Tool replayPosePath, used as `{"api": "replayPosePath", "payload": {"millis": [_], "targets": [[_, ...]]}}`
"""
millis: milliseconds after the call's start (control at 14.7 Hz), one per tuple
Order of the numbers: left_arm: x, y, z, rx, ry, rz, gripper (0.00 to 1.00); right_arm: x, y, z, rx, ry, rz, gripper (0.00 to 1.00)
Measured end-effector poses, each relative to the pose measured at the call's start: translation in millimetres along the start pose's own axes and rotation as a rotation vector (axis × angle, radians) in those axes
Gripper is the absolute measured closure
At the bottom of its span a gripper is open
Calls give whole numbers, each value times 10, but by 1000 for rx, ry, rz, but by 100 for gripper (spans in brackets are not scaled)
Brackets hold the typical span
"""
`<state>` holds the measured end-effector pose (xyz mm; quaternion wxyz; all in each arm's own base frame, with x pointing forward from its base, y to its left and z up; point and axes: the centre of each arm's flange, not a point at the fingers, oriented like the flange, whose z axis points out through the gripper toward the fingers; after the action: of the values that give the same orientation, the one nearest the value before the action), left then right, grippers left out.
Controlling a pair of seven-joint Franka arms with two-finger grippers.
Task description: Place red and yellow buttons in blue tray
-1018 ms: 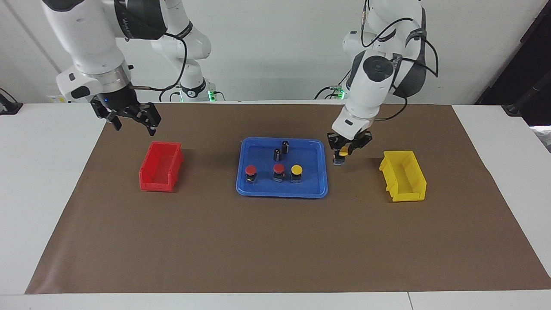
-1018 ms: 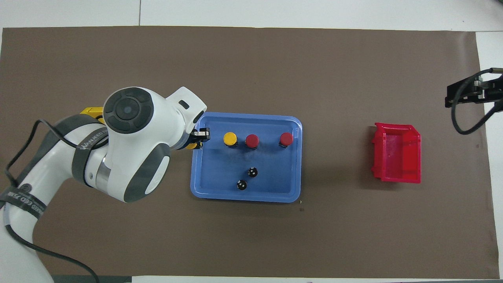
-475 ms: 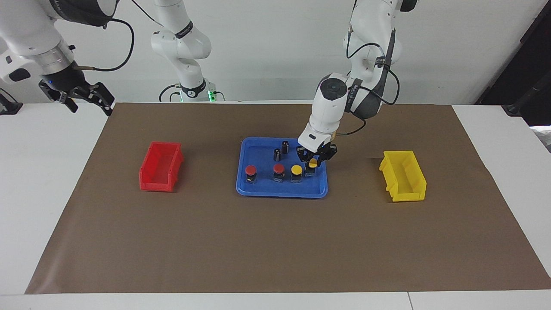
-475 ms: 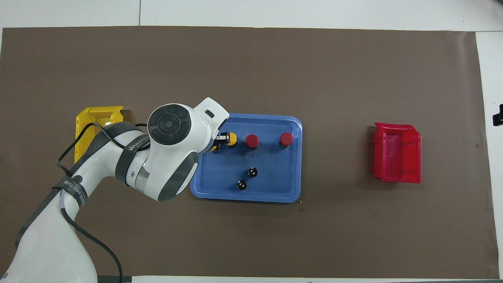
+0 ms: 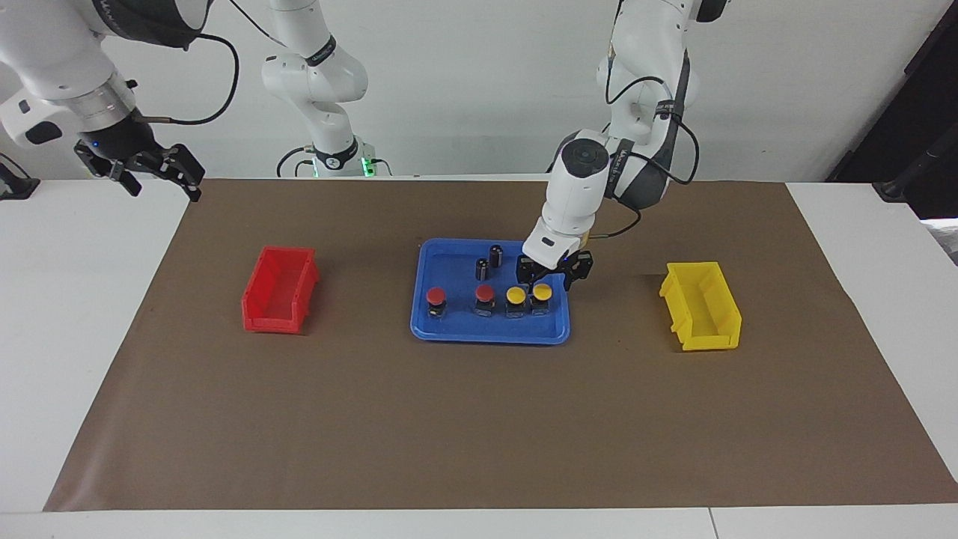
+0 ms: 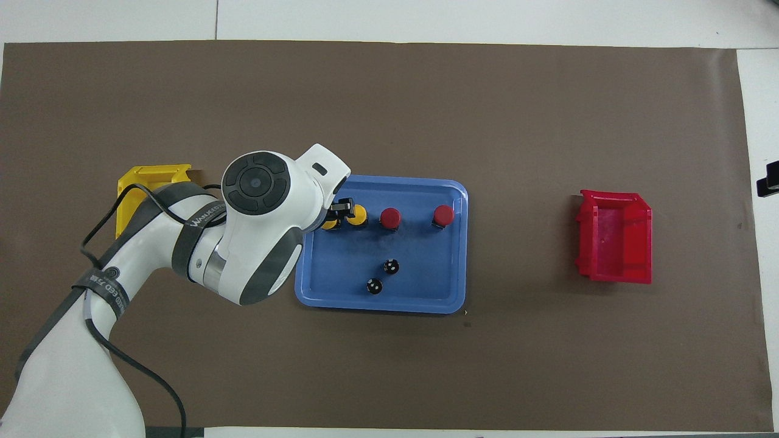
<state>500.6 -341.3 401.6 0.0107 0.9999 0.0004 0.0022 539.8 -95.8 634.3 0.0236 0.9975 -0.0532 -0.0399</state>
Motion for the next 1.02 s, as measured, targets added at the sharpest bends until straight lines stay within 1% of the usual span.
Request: {"api": "replayPosePath", "payload": {"millis": [136, 204, 271, 475, 611, 747, 882, 1018], "targets": [[51, -147, -420, 14, -20, -9, 13, 1, -4, 6, 0, -1, -1, 0], [75, -269, -615, 15, -22, -1, 4, 1, -5, 8, 0, -2, -1, 0], [103, -437, -785, 16, -24, 7, 0, 1, -6, 9, 0, -2, -1, 0], [214, -1186, -1172, 21, -48, 99, 0, 1, -8, 11, 0, -2, -2, 0], [303, -1806, -1444, 12, -34, 148, 0, 1, -8, 11, 0, -2, -2, 0], [347, -2302, -1694, 6, -16, 124, 0, 1, -8, 11, 0, -2, -2, 0], [348, -2610, -1931, 5, -14, 94, 0, 1, -9, 11, 0, -2, -2, 0], [351, -2781, -2064, 5, -12, 95, 0, 1, -9, 11, 0, -2, -2, 0]]}}
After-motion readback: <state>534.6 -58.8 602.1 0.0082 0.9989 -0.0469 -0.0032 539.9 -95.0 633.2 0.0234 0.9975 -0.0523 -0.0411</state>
